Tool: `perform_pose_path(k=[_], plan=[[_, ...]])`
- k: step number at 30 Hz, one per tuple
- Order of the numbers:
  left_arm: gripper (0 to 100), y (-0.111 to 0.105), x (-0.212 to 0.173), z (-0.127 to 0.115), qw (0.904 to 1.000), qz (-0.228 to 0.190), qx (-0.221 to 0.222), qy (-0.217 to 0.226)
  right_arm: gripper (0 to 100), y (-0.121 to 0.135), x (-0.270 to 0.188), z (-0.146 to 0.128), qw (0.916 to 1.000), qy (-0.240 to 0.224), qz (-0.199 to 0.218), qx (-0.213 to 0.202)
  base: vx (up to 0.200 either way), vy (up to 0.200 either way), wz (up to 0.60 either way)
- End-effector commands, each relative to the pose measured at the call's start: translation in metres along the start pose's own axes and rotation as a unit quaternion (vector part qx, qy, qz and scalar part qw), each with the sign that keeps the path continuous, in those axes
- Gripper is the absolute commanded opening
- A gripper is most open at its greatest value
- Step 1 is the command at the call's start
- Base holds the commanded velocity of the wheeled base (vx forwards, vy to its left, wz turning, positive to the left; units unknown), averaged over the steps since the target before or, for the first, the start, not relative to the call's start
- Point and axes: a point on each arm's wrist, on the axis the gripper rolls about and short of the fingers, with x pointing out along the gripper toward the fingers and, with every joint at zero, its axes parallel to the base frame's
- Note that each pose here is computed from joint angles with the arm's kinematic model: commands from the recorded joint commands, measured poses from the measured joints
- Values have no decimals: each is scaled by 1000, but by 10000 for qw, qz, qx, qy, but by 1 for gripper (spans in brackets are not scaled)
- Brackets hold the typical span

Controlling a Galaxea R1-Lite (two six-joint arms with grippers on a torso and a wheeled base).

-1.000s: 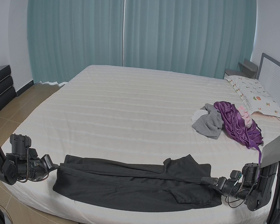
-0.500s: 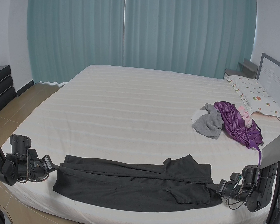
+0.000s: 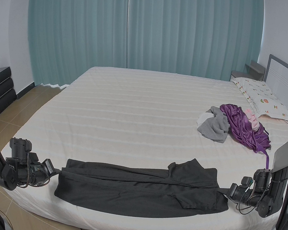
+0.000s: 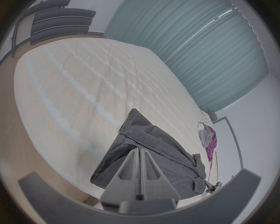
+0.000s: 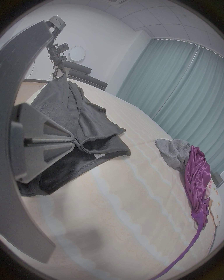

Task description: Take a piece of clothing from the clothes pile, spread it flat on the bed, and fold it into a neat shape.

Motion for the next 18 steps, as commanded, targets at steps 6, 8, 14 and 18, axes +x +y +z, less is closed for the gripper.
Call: perform_pose_path(k=[6,8,14,18], plan=[[0,2,-2,2,10000,24,-26,-59,0,-3,-7,9,9996,-268,-30,43,0,0,0],[0,2,-3,3,10000,26,-36,-85,0,-5,-9,10,9996,-288,-54,59,0,0,0],[0,3,-3,3,9999,42,-43,-82,0,-7,-8,10,9995,-283,-70,82,0,0,0],[0,7,0,4,9999,93,-90,-68,0,-7,-4,10,9996,-268,-43,78,0,0,0]])
